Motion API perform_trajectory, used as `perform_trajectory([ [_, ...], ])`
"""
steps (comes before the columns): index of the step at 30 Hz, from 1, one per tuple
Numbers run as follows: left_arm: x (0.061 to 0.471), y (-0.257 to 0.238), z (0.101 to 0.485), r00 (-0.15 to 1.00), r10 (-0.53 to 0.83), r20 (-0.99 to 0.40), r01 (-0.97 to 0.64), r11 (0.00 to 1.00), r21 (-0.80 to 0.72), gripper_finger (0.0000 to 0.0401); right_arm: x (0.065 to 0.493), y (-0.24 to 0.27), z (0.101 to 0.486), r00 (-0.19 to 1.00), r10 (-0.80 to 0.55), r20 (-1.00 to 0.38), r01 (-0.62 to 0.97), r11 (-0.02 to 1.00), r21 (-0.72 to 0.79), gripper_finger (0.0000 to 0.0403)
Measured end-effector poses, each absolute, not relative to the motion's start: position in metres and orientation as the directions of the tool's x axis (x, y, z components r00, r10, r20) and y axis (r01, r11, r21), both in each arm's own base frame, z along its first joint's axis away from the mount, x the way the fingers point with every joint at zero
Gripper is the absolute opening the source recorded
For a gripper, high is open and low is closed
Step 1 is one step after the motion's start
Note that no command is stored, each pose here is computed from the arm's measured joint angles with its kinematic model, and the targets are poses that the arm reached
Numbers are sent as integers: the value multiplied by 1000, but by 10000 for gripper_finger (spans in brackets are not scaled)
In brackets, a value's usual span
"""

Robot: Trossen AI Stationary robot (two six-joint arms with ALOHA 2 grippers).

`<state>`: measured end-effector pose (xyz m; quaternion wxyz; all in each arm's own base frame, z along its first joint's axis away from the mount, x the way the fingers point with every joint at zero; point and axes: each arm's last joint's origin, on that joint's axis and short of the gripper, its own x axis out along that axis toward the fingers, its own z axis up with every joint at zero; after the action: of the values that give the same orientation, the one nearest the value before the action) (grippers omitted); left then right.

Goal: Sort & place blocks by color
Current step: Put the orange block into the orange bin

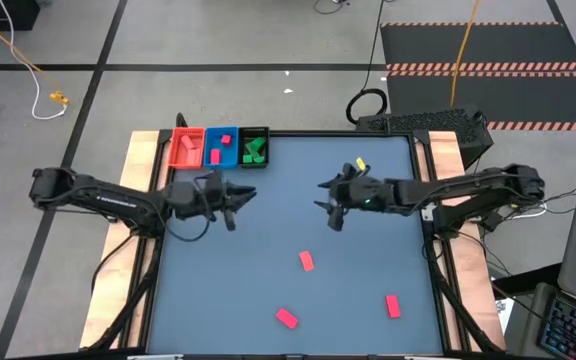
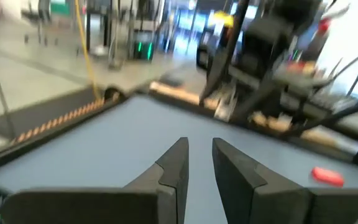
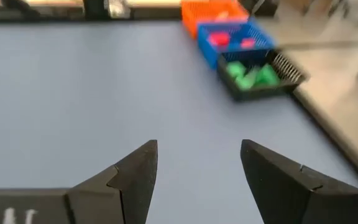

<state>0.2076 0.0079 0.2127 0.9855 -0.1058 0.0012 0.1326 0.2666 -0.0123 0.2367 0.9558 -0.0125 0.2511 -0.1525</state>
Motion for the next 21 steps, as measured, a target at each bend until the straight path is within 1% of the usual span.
perform_trajectory([
  [3,193,7,195,964,258,62,-235,939,-251,76,280,-2,234,783,-268,-561,284,957,-60,227],
  [6,180,7,179,962,257,96,-217,926,-308,93,290,10,226,750,-238,-617,290,957,-16,227],
  [10,174,7,171,963,258,74,-216,908,-358,149,301,31,209,722,-168,-672,275,960,55,227],
  [14,176,7,174,963,257,80,-213,910,-357,215,310,51,190,680,-130,-721,283,955,95,227],
  [16,177,7,175,963,257,83,-214,913,-348,243,315,60,182,663,-118,-739,296,948,114,227],
  [19,177,7,176,963,256,84,-212,913,-349,273,318,70,172,628,-107,-770,317,940,128,227],
  [21,177,7,175,963,255,83,-212,913,-349,286,321,75,170,625,-100,-774,332,932,148,227],
])
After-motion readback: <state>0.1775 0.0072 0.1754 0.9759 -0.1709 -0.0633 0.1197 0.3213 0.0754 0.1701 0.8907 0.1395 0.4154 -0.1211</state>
